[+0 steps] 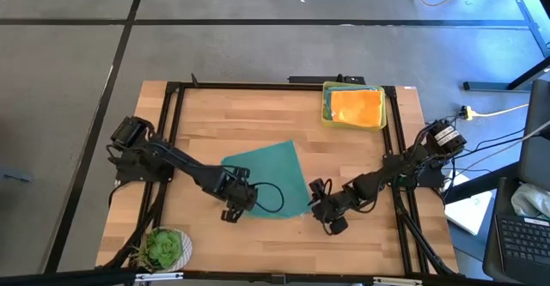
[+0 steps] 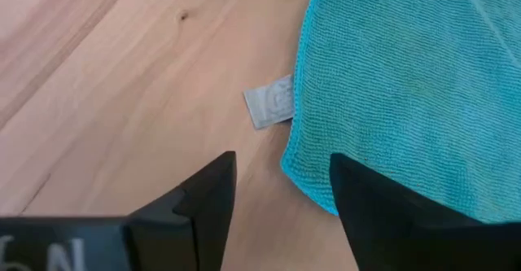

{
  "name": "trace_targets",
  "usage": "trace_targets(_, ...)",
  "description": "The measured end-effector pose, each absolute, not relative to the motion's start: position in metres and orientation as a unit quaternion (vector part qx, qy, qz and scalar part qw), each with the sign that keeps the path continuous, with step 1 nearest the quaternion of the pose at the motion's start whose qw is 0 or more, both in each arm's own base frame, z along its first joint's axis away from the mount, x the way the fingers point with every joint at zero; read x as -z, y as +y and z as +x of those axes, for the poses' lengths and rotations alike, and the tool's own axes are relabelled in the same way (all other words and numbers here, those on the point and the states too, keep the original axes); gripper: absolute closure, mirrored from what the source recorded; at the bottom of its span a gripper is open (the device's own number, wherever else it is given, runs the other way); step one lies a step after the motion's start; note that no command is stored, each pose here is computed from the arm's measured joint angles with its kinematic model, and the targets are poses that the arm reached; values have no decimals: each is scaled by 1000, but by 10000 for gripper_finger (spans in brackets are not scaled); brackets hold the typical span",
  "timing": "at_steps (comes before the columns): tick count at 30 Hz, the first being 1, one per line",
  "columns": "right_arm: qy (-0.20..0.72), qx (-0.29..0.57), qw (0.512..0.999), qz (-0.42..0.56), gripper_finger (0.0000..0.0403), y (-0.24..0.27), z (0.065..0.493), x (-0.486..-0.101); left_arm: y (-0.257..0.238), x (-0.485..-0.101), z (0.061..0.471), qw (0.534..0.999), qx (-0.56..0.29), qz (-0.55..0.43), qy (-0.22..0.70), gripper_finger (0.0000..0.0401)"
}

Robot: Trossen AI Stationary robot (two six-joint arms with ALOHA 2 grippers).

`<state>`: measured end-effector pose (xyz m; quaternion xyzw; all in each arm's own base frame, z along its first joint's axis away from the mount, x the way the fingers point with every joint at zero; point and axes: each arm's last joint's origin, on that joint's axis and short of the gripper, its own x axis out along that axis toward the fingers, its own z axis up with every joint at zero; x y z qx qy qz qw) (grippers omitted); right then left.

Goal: Fold microfiber towels
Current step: Fold the blue microfiber cloth

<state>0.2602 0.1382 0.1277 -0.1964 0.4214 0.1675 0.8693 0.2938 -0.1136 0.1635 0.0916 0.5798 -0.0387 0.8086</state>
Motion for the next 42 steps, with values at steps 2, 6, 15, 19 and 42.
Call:
trace_targets(2,423,-164,871,-187,202,139,260,-128,-108,-163,296,808,36,91,581,277)
trace_targets(6,425,-159,873,-176,202,139,260,-128,-98,-163,299,805,42,72,587,277)
trace_targets(15,429,-159,874,-164,202,139,259,-127,-94,-149,292,794,71,37,602,277)
trace_targets(19,429,-160,874,-165,202,139,259,-127,-96,-148,293,804,61,50,589,277)
trace_targets(42,426,-159,876,-162,202,139,260,-128,-101,-131,296,794,29,25,607,277)
